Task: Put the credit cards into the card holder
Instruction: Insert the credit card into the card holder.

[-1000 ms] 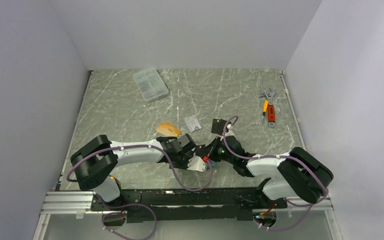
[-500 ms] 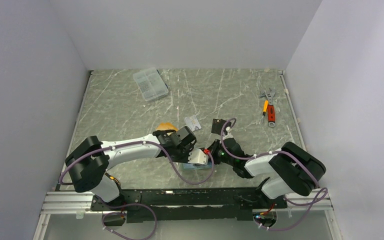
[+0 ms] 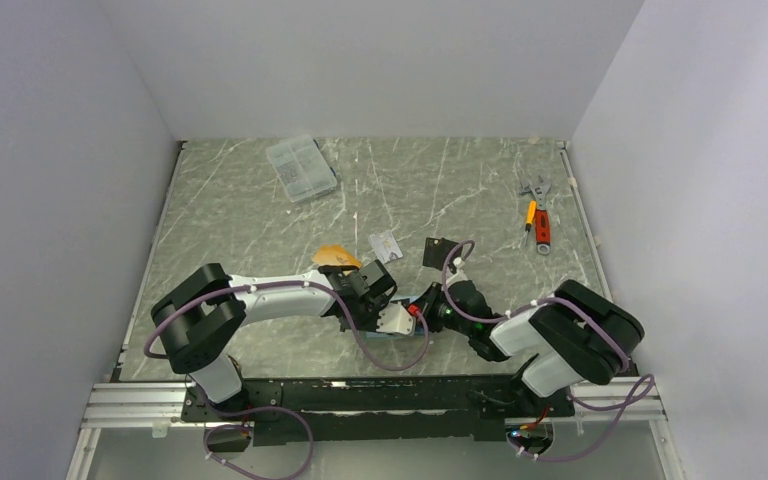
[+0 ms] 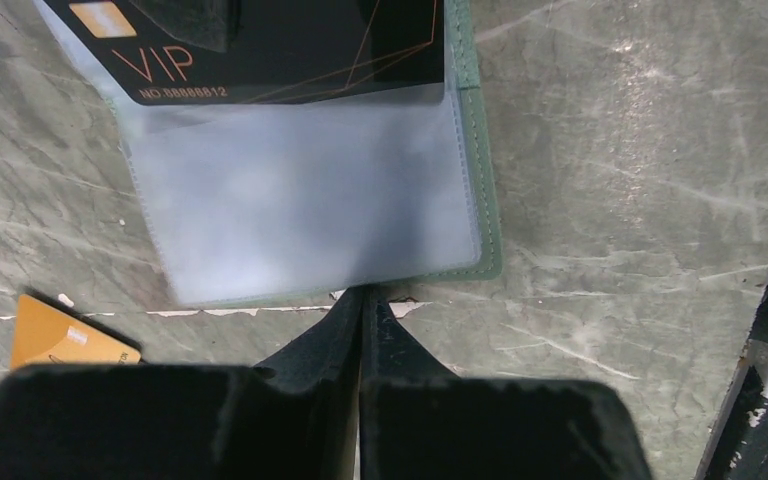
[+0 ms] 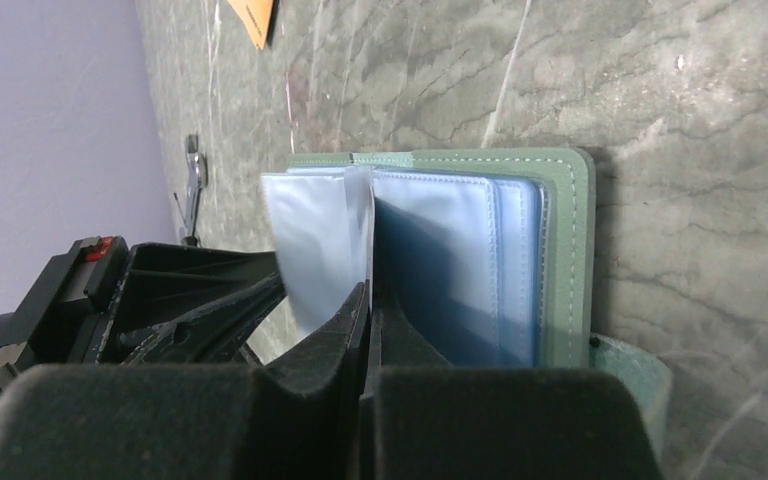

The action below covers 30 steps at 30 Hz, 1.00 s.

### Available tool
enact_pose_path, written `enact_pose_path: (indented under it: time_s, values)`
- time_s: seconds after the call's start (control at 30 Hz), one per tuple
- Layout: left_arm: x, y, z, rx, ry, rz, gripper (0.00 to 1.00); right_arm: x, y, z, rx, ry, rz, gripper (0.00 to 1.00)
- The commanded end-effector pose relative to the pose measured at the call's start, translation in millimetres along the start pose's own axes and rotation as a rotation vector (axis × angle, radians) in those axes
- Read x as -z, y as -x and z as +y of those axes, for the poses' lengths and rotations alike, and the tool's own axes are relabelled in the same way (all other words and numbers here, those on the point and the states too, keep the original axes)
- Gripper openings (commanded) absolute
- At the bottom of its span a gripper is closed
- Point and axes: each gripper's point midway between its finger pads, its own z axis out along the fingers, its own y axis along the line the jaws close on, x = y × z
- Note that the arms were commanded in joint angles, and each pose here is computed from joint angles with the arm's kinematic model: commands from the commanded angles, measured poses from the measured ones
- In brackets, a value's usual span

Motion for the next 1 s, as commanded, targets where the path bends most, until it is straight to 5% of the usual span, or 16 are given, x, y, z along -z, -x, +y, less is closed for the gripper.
enact_pose_path:
  time_s: [0.0,0.67,0.97]
  values:
    - [-2,5,0,0.007,-0.002,-0.015,0.07,2,-25,-22,0.013,-0.034,0.104,0.0]
    - [1,0,-4,0.008,-0.003,-0.009,0.04,-6,-28,-19,0.035,-0.033,0.145,0.0]
    - [2,1,-4,0.007,0.003,-0.015,0.03,6,-14,-33,0.082,-0.182,0.1,0.39]
